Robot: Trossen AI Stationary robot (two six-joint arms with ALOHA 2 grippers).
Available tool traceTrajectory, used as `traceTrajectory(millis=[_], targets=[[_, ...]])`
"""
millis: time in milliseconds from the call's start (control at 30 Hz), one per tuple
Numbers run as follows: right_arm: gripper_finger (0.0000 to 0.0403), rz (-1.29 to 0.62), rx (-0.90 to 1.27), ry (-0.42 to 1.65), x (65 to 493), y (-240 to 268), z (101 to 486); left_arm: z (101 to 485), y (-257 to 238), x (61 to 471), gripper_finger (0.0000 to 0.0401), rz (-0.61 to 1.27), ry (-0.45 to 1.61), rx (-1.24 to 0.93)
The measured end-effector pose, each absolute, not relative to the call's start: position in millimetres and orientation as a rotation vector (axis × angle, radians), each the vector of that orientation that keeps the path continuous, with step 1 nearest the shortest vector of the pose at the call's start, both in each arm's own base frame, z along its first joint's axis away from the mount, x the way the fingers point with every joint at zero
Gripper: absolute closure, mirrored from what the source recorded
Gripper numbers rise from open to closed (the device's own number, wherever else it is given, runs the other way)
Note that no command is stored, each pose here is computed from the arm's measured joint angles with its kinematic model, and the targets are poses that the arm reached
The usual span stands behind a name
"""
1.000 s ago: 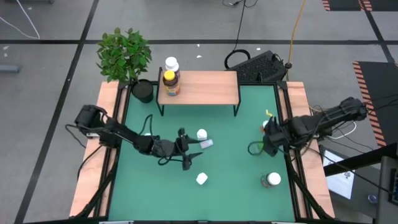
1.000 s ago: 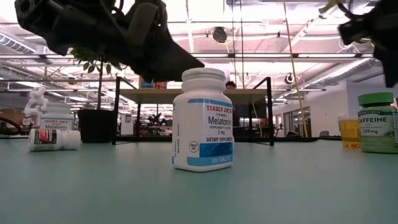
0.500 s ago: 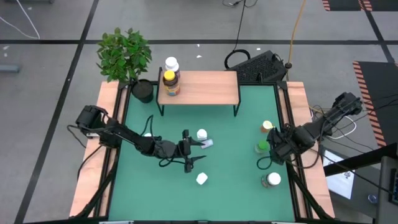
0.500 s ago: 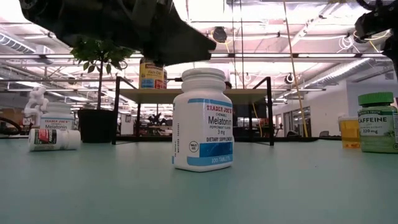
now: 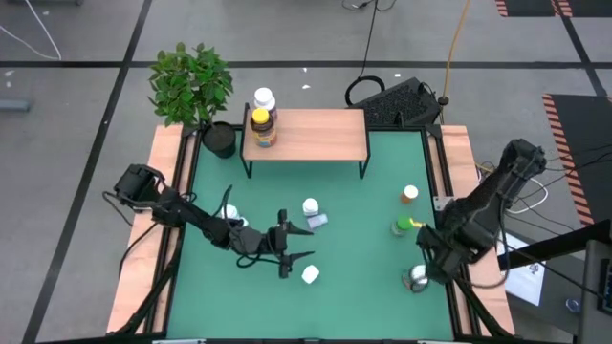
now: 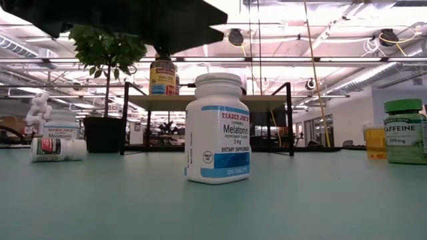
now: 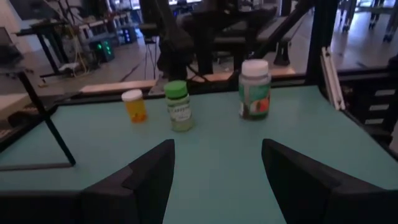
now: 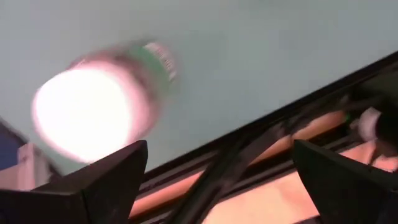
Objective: Pick and place medicine bottles onto shelf by color
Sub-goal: Put the large green pill bottle pill on the shelf
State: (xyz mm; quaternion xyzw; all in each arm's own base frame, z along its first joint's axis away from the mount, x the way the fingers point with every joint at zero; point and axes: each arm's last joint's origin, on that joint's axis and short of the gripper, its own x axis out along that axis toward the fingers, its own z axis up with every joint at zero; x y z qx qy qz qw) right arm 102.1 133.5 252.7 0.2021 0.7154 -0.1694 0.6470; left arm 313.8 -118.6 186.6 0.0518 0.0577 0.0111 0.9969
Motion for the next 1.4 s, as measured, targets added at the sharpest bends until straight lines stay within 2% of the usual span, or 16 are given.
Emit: traceTrajectory(millis=[200,467,733,933,1100,1233,1400], targets=[[0.0012,-0.374,0.490,1.620,95,180,253,188,-114,316,0.0160,0.038,0.101,0.119],[0.0012,-0.428,0.481,1.558,76,224,225,189,-105,319,0.0160,0.037,0.093,0.135],[0.0012,-0.506,0.300,1.295,74,230,203,182,-117,314,0.0160,0.008,0.163,0.140],[0.0012,-0.498,0.268,1.136,76,222,186,182,-117,314,0.0160,0.022,0.162,0.144],[0.0014,-0.483,0.261,1.090,75,214,166,182,-117,313,0.0160,0.021,0.163,0.139],[0.0045,-0.447,0.264,1.038,77,211,156,182,-117,313,0.0160,0.022,0.163,0.138],[0.0120,-0.405,0.254,1.006,78,212,153,182,-117,313,0.0160,0.023,0.162,0.133]])
